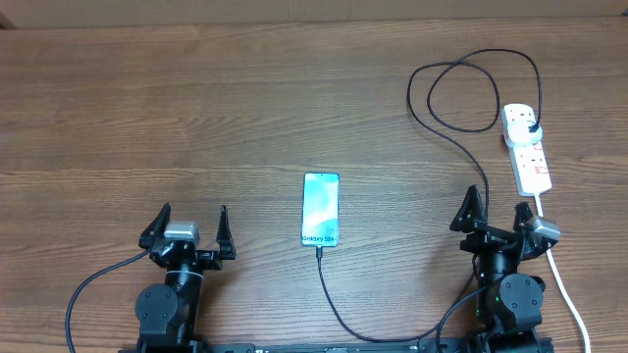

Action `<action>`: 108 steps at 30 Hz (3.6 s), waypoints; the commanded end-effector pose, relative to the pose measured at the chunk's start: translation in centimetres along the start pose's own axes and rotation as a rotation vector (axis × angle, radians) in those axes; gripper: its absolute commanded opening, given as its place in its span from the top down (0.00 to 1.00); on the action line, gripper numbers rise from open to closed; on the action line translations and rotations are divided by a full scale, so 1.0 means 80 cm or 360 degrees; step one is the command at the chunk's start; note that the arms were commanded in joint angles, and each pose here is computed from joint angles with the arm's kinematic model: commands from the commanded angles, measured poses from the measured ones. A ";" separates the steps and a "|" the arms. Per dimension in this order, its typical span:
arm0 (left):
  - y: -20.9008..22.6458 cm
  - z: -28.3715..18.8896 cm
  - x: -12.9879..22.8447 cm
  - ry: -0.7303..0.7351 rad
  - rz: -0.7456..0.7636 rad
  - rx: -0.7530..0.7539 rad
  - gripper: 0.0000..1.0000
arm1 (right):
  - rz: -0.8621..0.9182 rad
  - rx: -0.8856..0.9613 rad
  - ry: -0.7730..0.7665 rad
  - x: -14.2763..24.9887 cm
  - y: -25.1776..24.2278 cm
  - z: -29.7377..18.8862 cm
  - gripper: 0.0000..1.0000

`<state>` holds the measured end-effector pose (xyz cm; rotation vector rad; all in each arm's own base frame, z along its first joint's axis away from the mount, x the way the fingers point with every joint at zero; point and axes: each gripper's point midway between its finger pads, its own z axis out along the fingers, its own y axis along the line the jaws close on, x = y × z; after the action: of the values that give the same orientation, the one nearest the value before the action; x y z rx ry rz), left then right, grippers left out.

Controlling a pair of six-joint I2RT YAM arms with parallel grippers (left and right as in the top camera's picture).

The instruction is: Plug charger to phone and switch on socket

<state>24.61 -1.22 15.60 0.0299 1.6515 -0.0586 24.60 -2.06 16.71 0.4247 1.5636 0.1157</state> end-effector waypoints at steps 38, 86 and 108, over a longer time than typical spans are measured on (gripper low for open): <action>-0.004 0.000 0.001 0.0000 0.0031 0.0027 0.00 | 0.0010 0.0135 -0.0061 -0.009 -0.028 0.001 0.00; -0.004 0.000 0.001 0.0000 0.0031 0.0027 0.01 | -0.0482 -0.0296 0.0016 0.004 0.021 -0.004 0.00; -0.004 -0.001 -0.001 -0.0012 0.0031 0.0024 0.00 | -0.0481 -0.0283 0.0013 0.003 0.019 -0.003 0.00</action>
<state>24.61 -1.22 15.60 0.0299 1.6515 -0.0586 24.63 -0.51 17.19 0.0504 1.5954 0.0245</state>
